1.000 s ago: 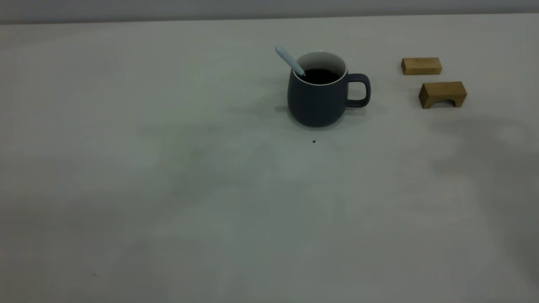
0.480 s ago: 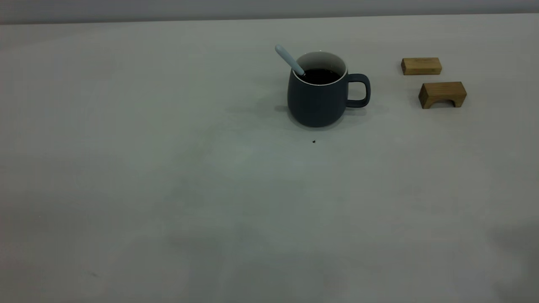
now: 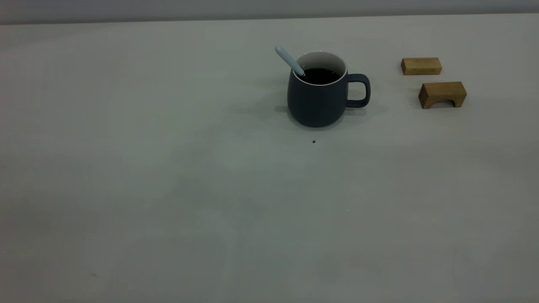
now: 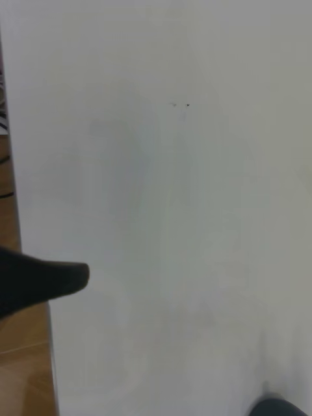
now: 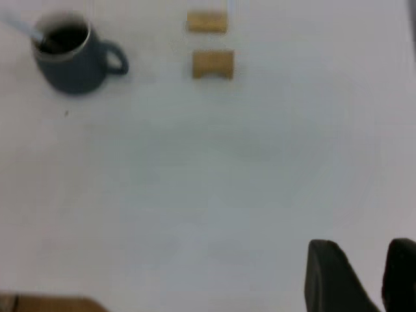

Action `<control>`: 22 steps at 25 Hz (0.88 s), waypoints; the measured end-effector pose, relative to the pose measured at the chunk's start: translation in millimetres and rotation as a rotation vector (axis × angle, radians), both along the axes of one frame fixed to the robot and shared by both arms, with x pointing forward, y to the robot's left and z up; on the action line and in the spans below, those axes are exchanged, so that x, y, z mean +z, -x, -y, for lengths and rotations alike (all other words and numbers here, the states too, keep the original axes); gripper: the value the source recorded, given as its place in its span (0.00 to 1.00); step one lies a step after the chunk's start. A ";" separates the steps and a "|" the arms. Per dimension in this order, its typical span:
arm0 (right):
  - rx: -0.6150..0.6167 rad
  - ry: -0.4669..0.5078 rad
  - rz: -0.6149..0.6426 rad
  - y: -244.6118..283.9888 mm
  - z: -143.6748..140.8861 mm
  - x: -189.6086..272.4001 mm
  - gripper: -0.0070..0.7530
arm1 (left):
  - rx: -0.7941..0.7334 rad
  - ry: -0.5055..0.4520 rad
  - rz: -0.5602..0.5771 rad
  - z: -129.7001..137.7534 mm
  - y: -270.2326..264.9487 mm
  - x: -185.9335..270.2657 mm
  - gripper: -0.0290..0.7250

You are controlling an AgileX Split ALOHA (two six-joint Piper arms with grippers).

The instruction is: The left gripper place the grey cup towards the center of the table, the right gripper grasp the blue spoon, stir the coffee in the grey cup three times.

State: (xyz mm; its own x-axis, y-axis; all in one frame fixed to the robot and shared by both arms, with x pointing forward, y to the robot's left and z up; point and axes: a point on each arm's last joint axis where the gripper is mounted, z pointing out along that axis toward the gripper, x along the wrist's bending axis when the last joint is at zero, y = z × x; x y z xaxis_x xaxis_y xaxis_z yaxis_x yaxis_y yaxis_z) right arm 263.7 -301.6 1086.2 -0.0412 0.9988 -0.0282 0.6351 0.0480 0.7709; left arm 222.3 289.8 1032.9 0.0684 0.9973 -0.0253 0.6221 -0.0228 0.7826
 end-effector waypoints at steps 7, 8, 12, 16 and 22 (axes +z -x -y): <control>-0.040 -0.010 0.111 28.3 2.4 -29.7 0.32 | 0.000 0.000 0.000 0.0 0.0 0.0 0.81; -0.038 -0.013 0.105 28.7 2.1 -36.7 0.32 | 0.000 0.000 0.000 0.0 0.0 0.0 0.81; -0.019 -0.040 0.084 27.1 -0.9 -48.4 0.32 | 0.000 0.000 0.000 0.0 0.0 0.0 0.81; -0.015 -0.039 0.088 26.9 -1.2 -48.4 0.32 | 0.000 0.000 0.000 0.0 0.0 0.0 0.81; -0.014 -0.040 0.088 27.0 -1.3 -48.4 0.32 | 0.000 0.000 0.000 0.0 0.0 0.0 0.81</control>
State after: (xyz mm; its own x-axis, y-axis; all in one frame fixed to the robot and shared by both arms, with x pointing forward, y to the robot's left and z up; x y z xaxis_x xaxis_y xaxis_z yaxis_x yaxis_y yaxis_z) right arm 236.7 -300.4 1037.8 -0.0262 0.9996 0.0088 0.5649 0.0076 0.8252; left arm 222.3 289.8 1032.9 0.0684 0.9973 -0.0253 0.6221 -0.0228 0.7826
